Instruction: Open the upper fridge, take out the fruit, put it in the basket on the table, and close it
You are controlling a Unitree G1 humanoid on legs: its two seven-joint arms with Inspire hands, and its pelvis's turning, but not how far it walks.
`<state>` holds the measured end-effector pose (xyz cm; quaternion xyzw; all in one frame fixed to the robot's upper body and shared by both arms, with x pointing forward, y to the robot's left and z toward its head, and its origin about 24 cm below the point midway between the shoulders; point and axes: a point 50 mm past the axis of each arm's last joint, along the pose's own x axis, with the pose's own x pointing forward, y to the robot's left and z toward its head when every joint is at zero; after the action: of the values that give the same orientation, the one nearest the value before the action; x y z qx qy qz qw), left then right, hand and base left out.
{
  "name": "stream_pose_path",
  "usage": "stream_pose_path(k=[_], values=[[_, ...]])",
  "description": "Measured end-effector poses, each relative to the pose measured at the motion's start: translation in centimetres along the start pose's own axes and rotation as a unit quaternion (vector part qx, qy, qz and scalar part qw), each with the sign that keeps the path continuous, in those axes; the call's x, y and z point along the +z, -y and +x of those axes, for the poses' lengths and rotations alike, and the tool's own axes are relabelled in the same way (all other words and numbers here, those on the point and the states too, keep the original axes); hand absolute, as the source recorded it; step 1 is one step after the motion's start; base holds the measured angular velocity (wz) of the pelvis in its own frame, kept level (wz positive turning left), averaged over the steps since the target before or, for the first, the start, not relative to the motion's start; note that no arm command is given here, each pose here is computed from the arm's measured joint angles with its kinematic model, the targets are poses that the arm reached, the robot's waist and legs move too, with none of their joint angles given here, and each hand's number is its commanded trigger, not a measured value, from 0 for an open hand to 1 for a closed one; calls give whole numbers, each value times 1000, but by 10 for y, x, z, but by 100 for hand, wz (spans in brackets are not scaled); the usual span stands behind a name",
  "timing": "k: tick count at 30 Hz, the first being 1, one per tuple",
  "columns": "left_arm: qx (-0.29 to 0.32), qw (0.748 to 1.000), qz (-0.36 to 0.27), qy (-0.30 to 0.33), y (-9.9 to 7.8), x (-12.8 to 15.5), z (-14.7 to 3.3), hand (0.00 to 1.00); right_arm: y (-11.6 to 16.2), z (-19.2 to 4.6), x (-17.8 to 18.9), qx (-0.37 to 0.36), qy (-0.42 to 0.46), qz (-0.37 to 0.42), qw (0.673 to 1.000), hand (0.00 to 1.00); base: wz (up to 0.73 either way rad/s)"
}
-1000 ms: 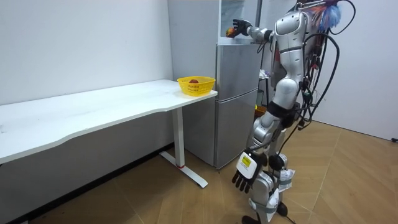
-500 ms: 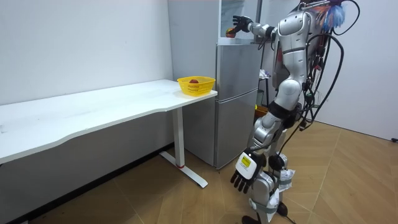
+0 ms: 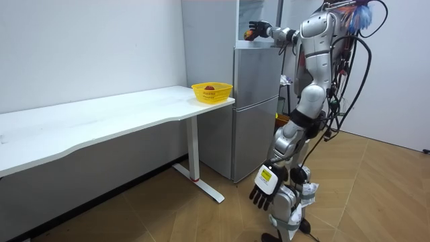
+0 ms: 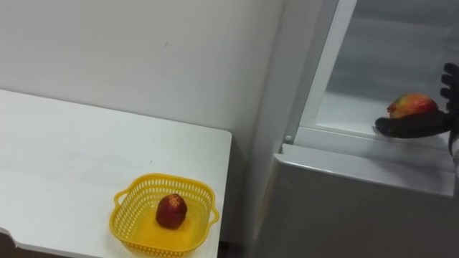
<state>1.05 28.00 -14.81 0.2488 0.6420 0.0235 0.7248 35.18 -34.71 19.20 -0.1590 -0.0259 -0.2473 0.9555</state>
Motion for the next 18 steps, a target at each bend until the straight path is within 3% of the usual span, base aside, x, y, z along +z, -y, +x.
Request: stream_pose_path(k=[14, 15, 16, 17, 18], values=[[14, 1000, 1, 0, -5, 2, 1, 0, 0, 0, -8, 23, -18, -2, 1000, 0, 1], [15, 1000, 1, 0, -5, 2, 1, 0, -1, 0, -8, 26, -18, -2, 999, 16, 0], [15, 1000, 1, 0, -5, 2, 1, 0, -1, 0, -8, 28, -18, -2, 999, 41, 0], [15, 1000, 1, 1, -5, 2, 1, 0, -1, 0, -8, 28, -18, -2, 999, 92, 0], [15, 1000, 1, 1, -5, 3, 1, 0, -1, 0, -9, 28, -18, -2, 999, 100, 0]])
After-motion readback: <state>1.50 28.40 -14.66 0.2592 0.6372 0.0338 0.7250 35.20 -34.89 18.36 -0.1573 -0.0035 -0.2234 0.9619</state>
